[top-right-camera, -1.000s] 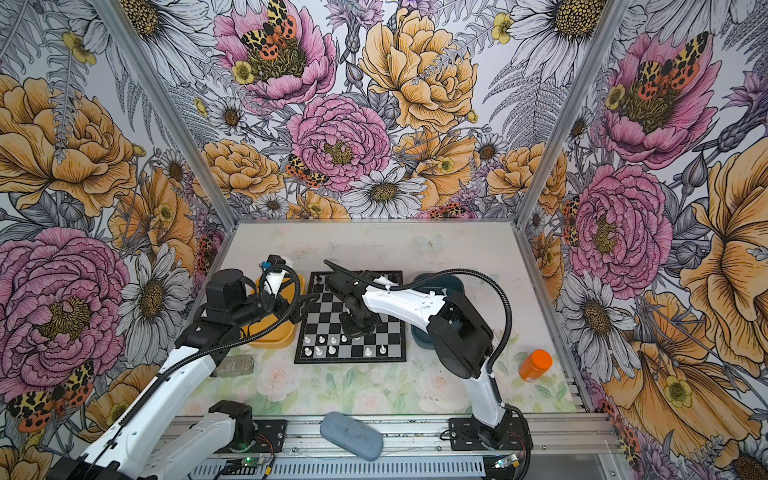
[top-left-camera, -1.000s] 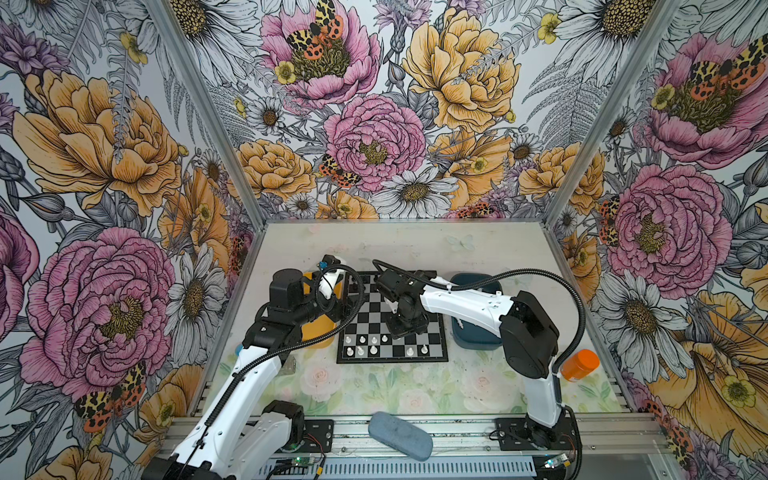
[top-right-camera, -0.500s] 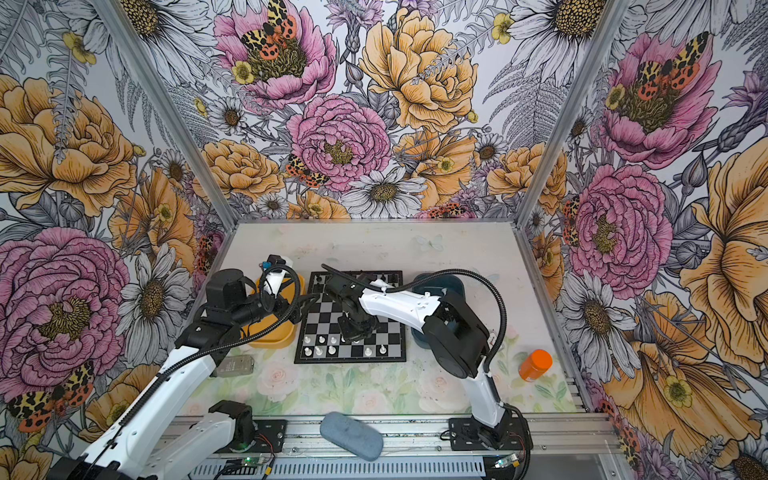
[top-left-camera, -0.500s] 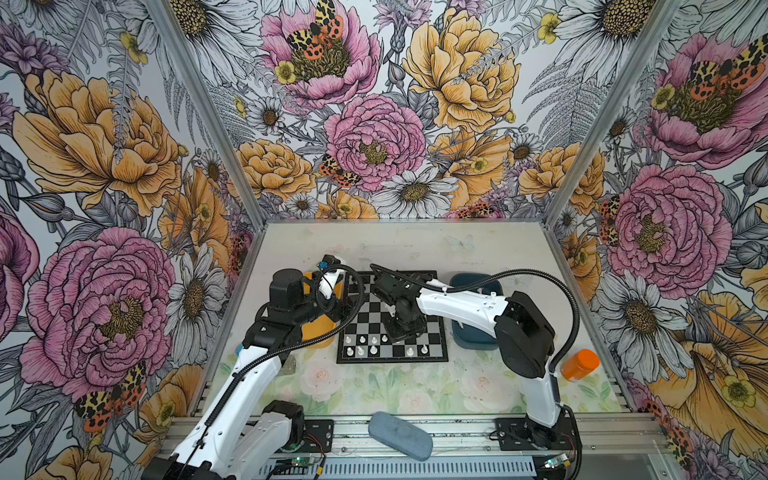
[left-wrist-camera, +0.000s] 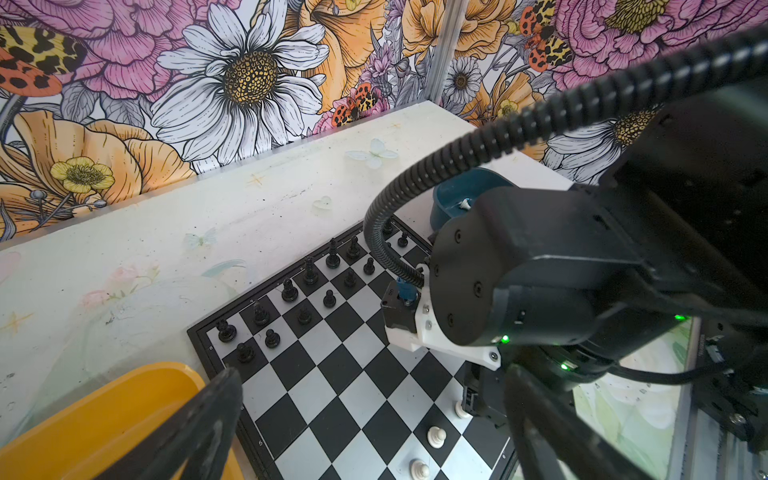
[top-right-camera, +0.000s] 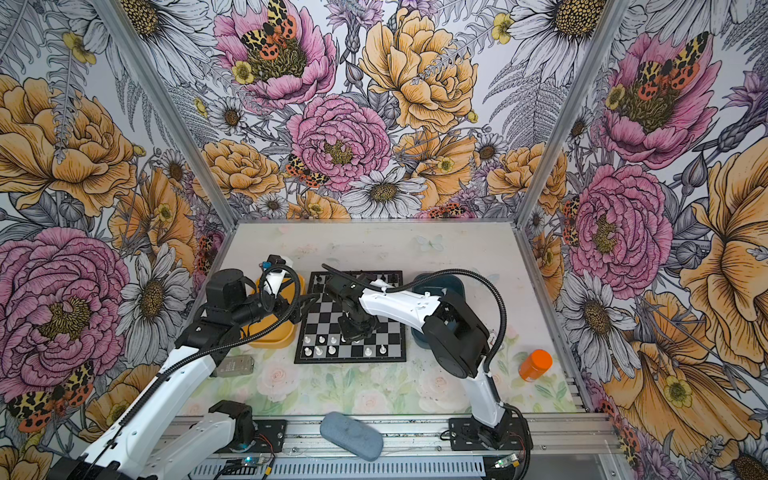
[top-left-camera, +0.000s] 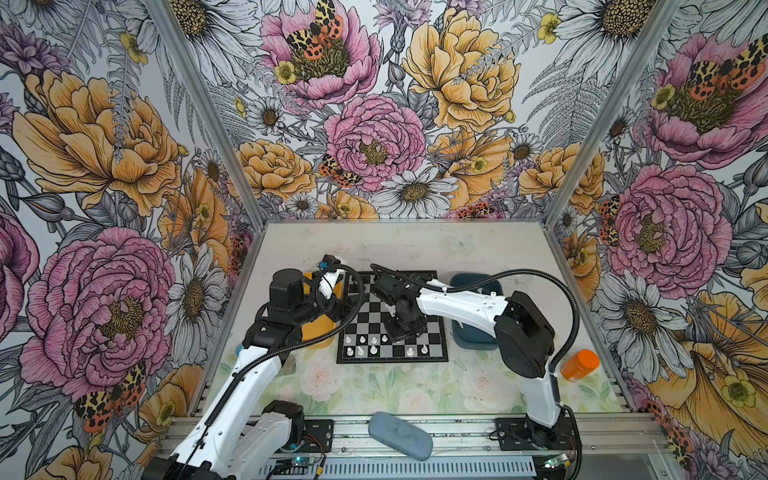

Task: Set up the chess pieces on the board
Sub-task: 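Set the pawn beside the other white pawns and release it, then return the right gripper over the teal tray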

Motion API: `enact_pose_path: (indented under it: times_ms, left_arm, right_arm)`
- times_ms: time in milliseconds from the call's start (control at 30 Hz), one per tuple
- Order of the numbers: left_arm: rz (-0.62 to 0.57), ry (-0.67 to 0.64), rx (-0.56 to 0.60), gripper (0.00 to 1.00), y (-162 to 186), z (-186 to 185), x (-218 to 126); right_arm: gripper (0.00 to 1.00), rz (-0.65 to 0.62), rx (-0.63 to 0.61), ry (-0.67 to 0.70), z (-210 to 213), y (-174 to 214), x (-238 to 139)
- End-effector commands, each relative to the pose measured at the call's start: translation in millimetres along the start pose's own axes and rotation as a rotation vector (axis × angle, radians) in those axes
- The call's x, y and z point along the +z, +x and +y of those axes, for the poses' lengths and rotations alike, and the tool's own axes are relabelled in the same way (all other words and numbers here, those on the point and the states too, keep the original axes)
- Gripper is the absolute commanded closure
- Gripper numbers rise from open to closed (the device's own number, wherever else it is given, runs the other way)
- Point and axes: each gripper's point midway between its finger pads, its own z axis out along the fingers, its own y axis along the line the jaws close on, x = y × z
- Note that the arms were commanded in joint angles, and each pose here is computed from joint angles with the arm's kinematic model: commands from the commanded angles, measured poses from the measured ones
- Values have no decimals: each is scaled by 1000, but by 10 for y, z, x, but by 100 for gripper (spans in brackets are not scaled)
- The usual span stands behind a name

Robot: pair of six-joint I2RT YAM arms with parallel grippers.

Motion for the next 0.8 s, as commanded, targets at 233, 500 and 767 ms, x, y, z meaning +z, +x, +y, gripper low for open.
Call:
enact_pose_path:
  times_ms: [233, 500, 767]
  left_arm:
    - [-33, 16, 35, 1, -81, -59, -24]
    - [-32, 17, 35, 1, -77, -59, -21]
    - [-26, 13, 27, 1, -67, -38, -3]
  right_arm:
    - [64, -30, -1, 9, 29, -70, -27]
    - [63, -151, 38, 11, -151, -223, -472]
    - [64, -304, 186, 119, -1079, -267, -1107]
